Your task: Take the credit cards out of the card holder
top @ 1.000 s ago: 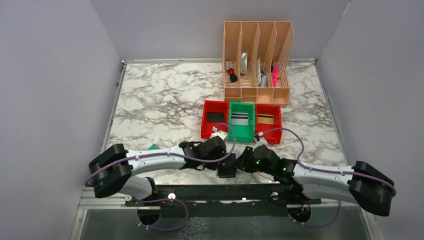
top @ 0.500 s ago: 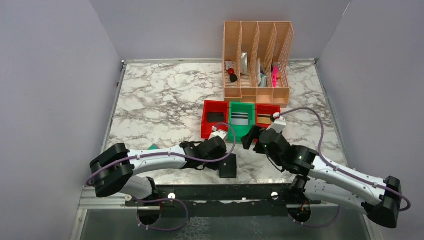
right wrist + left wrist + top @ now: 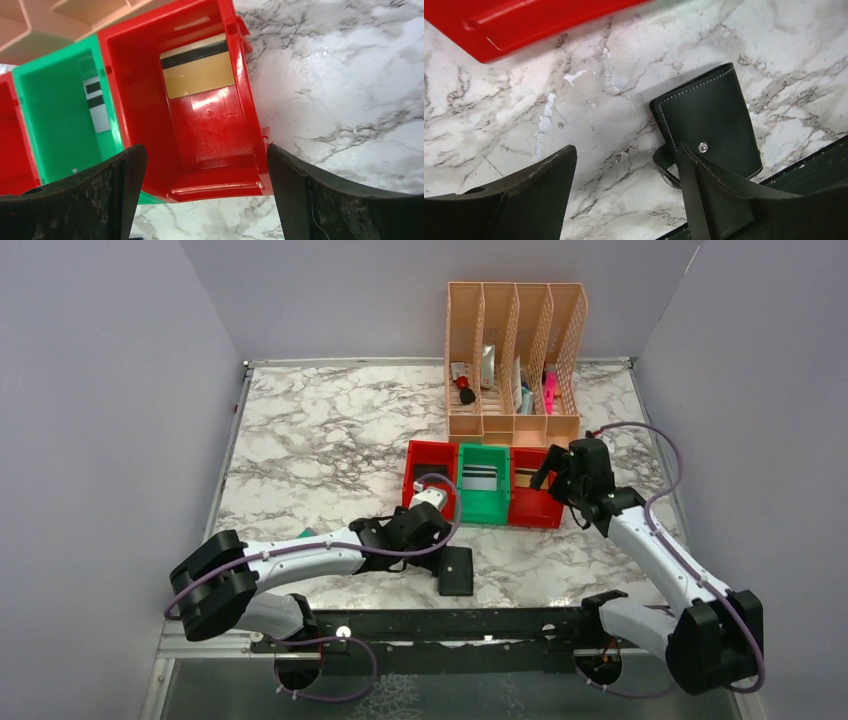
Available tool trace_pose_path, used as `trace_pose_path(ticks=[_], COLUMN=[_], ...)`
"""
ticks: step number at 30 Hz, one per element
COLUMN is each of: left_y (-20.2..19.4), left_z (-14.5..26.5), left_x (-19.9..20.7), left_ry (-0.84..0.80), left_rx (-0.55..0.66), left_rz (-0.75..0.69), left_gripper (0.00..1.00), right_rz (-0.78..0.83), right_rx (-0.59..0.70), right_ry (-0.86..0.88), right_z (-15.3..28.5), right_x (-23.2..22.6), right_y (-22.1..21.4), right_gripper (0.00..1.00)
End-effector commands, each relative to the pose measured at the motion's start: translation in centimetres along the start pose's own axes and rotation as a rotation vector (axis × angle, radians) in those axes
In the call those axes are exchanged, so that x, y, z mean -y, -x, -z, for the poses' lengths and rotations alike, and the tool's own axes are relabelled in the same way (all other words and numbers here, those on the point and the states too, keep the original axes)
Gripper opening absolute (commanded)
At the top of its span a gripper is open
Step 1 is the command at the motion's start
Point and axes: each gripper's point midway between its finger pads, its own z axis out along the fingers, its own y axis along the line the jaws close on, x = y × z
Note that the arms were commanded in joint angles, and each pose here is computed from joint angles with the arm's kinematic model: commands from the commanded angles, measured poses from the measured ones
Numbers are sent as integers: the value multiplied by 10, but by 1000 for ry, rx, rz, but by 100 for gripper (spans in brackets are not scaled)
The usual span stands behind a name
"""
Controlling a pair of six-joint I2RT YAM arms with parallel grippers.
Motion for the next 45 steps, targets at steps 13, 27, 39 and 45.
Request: trace_pose_path(ticks=[13, 27, 39, 45], left_y=[58, 61, 49, 54], left_z=[-7, -22, 11, 29], left_x=[-20, -46, -24, -13], left_ry=[-103, -29, -202, -275], left_rx=[112, 85, 101, 146], left_rz=[66, 107, 108, 161], left_gripper=[81, 78, 83, 94], right_rz=[35, 12, -19, -95], right_rx=[-101, -173, -180, -382], right_ry=[118, 135, 380, 607], right_z=[-43, -39, 37, 66], right_x=[-28, -31, -46, -66], right_y=[-3, -18, -36, -88], right_gripper=[94, 93, 94, 85])
